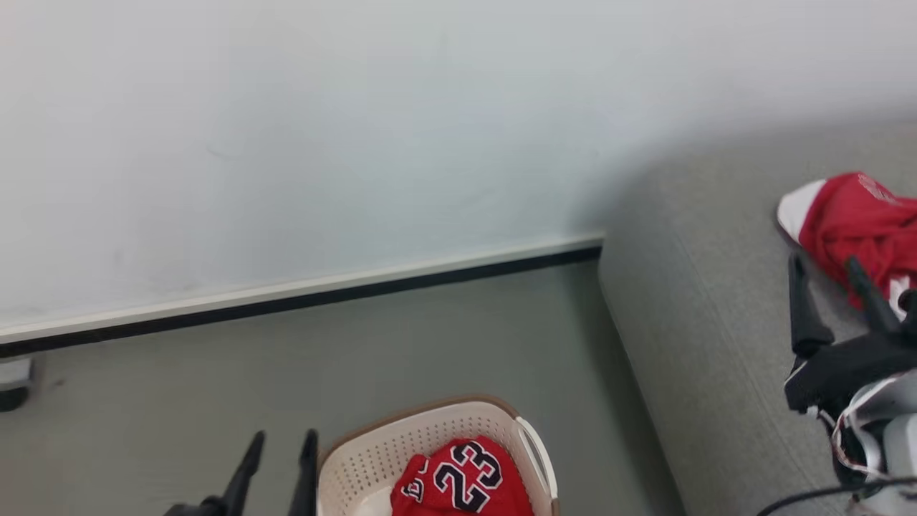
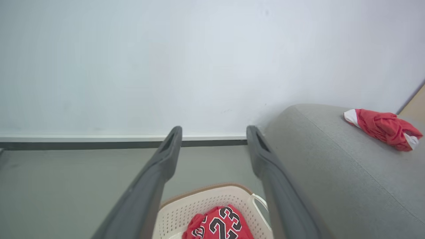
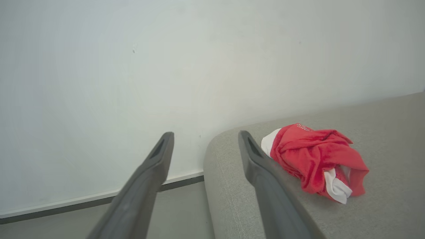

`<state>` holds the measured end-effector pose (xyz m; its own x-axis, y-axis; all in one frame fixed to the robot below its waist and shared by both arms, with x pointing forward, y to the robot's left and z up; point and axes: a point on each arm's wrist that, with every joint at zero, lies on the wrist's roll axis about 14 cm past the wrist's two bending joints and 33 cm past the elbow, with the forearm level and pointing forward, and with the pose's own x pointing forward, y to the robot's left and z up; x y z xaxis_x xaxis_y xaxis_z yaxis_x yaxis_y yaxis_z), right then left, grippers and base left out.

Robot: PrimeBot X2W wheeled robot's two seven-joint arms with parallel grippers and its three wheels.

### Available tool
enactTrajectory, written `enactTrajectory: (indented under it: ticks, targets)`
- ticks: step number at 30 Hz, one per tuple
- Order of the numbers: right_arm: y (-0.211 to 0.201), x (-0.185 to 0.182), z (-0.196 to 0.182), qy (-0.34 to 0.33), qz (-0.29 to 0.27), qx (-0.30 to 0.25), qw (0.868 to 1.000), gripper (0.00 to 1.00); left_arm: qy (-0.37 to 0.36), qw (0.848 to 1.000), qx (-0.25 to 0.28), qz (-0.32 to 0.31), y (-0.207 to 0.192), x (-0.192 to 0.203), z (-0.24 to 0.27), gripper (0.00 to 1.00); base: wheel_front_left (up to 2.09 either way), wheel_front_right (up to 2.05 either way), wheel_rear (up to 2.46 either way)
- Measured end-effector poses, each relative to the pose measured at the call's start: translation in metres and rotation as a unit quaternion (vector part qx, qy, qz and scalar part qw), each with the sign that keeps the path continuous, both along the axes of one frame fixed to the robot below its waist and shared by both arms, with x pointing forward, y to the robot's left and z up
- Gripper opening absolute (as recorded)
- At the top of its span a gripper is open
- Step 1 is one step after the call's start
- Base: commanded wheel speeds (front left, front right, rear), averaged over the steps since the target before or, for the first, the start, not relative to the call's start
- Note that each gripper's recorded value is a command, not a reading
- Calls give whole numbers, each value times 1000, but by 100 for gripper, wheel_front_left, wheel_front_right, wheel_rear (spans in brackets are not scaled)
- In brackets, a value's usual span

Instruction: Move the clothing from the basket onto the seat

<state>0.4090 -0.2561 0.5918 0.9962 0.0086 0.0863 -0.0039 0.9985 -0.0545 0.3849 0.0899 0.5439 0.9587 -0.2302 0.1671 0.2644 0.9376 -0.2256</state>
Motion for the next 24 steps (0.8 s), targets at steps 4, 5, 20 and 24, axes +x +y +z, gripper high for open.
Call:
enactTrajectory:
  ticks: [4,5,20,24]
  targets:
    - [31,-9,2,-30,37,12,999,100,-9,998,12,67,42,-9,4,100,0,0,0]
    - [38,-11,1,-35,45,17,998,100,-9,997,12,81,52,-12,4,100,0,0,0]
    - [121,-53,-51,-18,104,26,994,100,-7,987,54,150,107,-38,-6,100,0,0,0]
    - [118,-55,-56,-9,98,25,995,100,-4,990,56,129,98,-38,-10,100,0,0,0]
